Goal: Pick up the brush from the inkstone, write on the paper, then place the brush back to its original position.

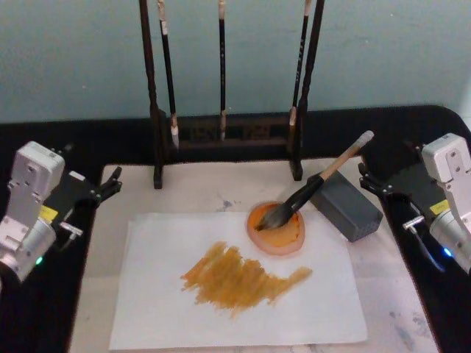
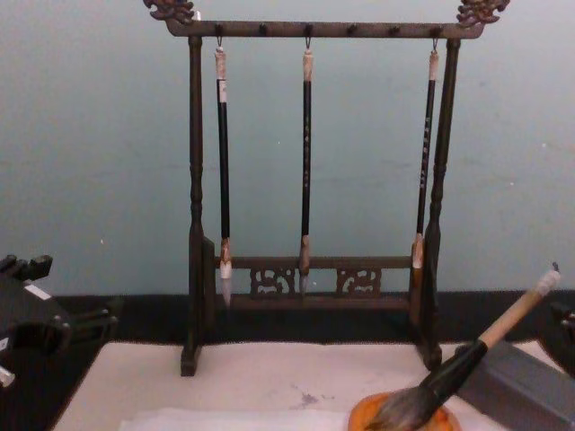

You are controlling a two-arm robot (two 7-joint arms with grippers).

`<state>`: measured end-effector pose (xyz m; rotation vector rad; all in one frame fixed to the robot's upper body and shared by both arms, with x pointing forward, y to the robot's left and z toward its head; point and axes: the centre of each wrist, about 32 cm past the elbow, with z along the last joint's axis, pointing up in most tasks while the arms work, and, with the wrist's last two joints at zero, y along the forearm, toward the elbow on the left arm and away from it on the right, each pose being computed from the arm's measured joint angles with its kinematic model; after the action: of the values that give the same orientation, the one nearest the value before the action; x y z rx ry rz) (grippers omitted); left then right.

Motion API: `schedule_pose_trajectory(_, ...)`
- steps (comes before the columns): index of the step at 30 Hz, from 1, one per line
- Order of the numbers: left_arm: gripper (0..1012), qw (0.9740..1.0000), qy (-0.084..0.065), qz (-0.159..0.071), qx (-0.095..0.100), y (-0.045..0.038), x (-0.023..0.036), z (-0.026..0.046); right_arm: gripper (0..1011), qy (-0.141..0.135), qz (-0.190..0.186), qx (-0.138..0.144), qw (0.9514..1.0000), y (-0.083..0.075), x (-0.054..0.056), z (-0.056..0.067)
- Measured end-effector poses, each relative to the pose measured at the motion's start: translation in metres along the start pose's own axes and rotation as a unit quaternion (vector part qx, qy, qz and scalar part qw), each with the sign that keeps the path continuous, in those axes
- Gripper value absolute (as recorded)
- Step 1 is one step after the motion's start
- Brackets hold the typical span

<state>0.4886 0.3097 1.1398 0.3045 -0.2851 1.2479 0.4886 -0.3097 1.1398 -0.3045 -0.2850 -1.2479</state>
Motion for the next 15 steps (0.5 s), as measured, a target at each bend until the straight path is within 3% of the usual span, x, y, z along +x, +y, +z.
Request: schedule_pose_trajectory(15, 1010, 1.0, 0.0, 0.0, 0.0, 0.0, 0.0, 0.0, 1000, 0.0, 0.0, 0.0, 1.0, 0.0, 0.0, 0.0)
